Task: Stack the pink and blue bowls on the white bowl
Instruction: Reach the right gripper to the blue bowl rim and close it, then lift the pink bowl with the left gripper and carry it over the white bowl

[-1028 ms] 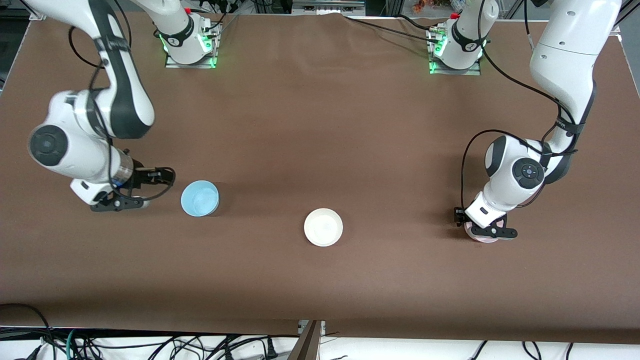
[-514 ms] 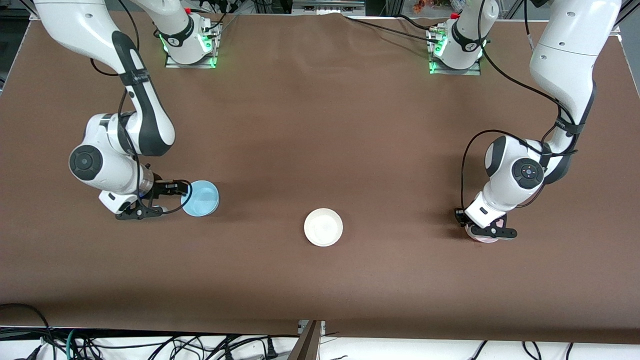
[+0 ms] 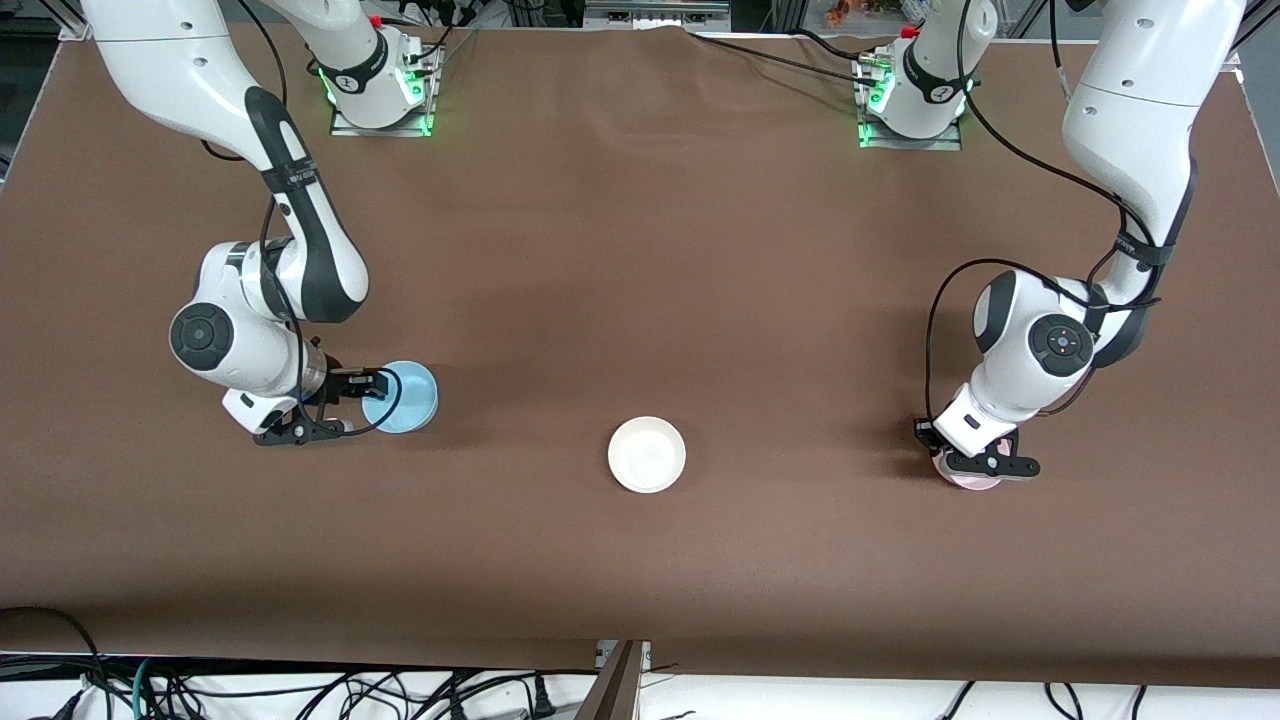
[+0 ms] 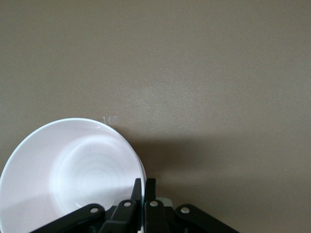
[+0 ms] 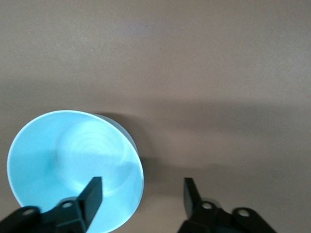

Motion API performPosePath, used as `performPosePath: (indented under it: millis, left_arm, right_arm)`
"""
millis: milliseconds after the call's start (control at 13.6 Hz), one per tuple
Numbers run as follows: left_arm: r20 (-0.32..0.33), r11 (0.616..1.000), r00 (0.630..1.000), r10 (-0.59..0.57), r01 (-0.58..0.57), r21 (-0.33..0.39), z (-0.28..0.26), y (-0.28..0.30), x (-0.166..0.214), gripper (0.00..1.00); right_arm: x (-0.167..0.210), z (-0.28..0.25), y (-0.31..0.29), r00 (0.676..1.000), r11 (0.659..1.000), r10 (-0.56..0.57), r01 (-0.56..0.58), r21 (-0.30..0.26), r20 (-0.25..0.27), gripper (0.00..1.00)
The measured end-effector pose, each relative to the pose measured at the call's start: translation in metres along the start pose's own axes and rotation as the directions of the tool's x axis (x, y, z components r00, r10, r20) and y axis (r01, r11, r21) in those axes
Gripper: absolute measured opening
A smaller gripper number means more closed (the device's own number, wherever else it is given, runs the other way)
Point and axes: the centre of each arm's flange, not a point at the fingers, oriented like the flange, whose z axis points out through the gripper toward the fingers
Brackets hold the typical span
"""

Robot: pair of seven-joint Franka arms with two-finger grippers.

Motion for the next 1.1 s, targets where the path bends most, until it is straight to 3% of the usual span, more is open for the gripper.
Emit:
performPosePath:
  millis: [587,734,807,1101]
  left_arm:
    - [-0.021,0.999,0.999,-0.040,0.040,-0.006,-0.018,0.013,0.015,0.03]
    - [-0.015,0.998,0.998,-0.059,0.059,-0.003,-0.030,0.024,0.023,0.03]
    - [-0.012,0.998,0.998,-0.069,0.069,0.000,-0.037,0.031,0.027,0.03]
    - [0.011,0.992,0.992,-0.127,0.127,0.014,-0.066,0.071,0.037,0.03]
  right_arm:
    - [-0.002,0.015,-0.009,0.999,0.999,0.030,-0.031,0.044,0.019,0.59]
    - [-0.002,0.015,-0.009,0.999,0.999,0.031,-0.032,0.045,0.019,0.45]
    - [-0.002,0.015,-0.009,0.999,0.998,0.031,-0.032,0.045,0.019,0.45]
    - [-0.001,0.014,-0.006,1.000,0.999,0.021,-0.022,0.045,0.018,0.24]
